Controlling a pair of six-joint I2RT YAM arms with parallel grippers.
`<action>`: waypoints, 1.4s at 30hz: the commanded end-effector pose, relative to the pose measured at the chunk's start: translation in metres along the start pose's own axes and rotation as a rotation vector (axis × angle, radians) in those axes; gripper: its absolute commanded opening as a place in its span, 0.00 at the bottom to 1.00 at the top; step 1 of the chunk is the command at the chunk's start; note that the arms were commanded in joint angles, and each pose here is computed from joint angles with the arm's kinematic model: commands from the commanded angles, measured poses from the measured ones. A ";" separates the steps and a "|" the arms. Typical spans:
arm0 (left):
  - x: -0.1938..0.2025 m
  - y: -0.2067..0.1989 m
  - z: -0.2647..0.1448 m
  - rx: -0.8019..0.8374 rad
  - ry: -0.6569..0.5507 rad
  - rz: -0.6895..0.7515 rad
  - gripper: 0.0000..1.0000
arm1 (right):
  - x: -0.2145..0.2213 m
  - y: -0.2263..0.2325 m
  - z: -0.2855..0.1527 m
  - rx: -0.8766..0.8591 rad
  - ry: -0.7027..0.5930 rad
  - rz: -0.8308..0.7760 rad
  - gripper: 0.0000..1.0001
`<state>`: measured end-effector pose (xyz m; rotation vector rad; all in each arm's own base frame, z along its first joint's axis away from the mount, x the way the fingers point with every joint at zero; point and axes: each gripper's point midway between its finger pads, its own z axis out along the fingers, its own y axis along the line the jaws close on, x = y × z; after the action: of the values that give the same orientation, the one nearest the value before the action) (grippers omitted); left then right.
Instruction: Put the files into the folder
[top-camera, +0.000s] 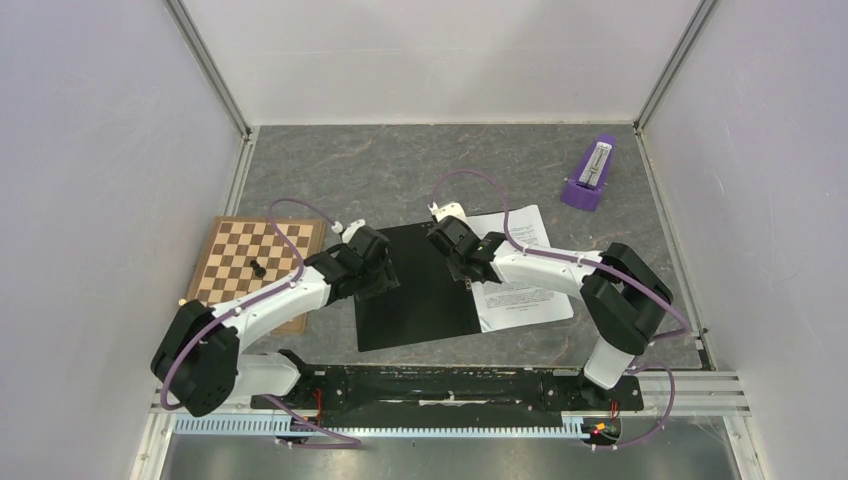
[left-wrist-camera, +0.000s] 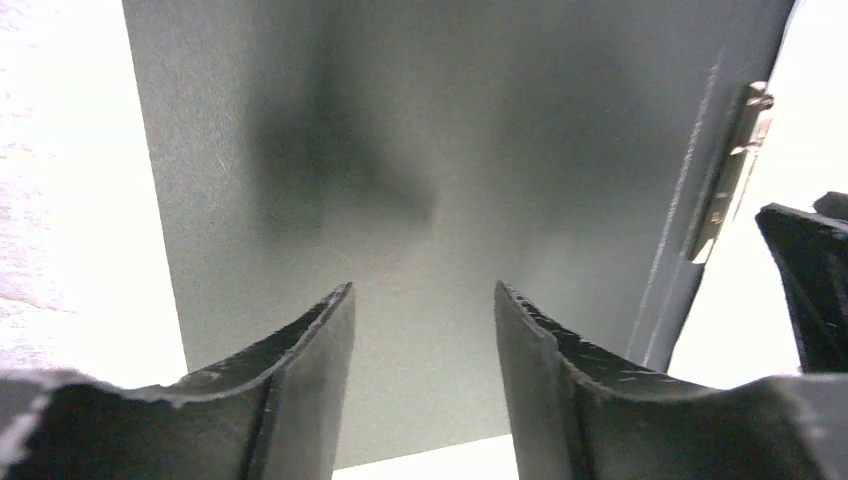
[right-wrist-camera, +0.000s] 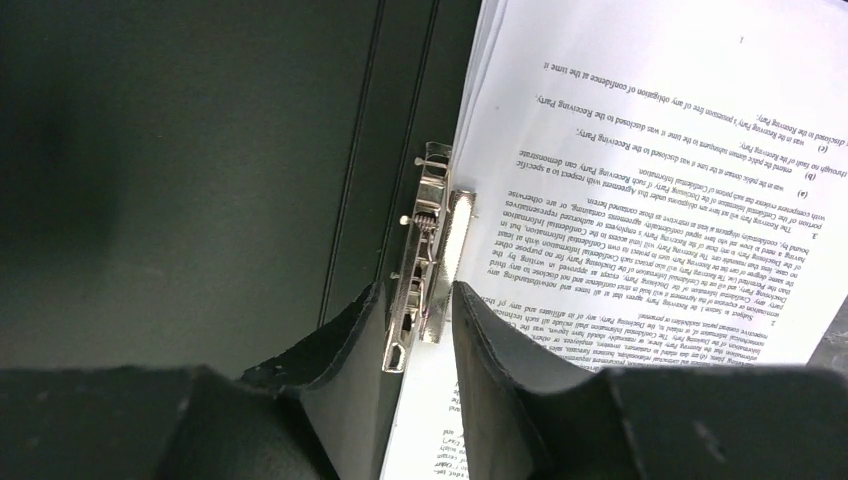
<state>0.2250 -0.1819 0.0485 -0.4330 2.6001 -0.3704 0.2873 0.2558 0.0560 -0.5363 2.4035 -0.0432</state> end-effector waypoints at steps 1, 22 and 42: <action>-0.029 -0.003 -0.018 0.000 -0.092 0.066 0.65 | -0.010 -0.003 0.005 0.021 -0.011 0.009 0.34; -0.047 0.016 -0.022 -0.018 -0.102 0.063 0.79 | 0.005 0.008 0.035 -0.012 0.046 0.028 0.22; -0.054 0.014 -0.028 0.059 -0.135 0.067 0.84 | -0.010 0.000 0.024 -0.030 0.011 0.029 0.00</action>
<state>0.2509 -0.1421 0.0868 -0.3851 2.4846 -0.3445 0.3006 0.2555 0.0226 -0.5284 2.4641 -0.0643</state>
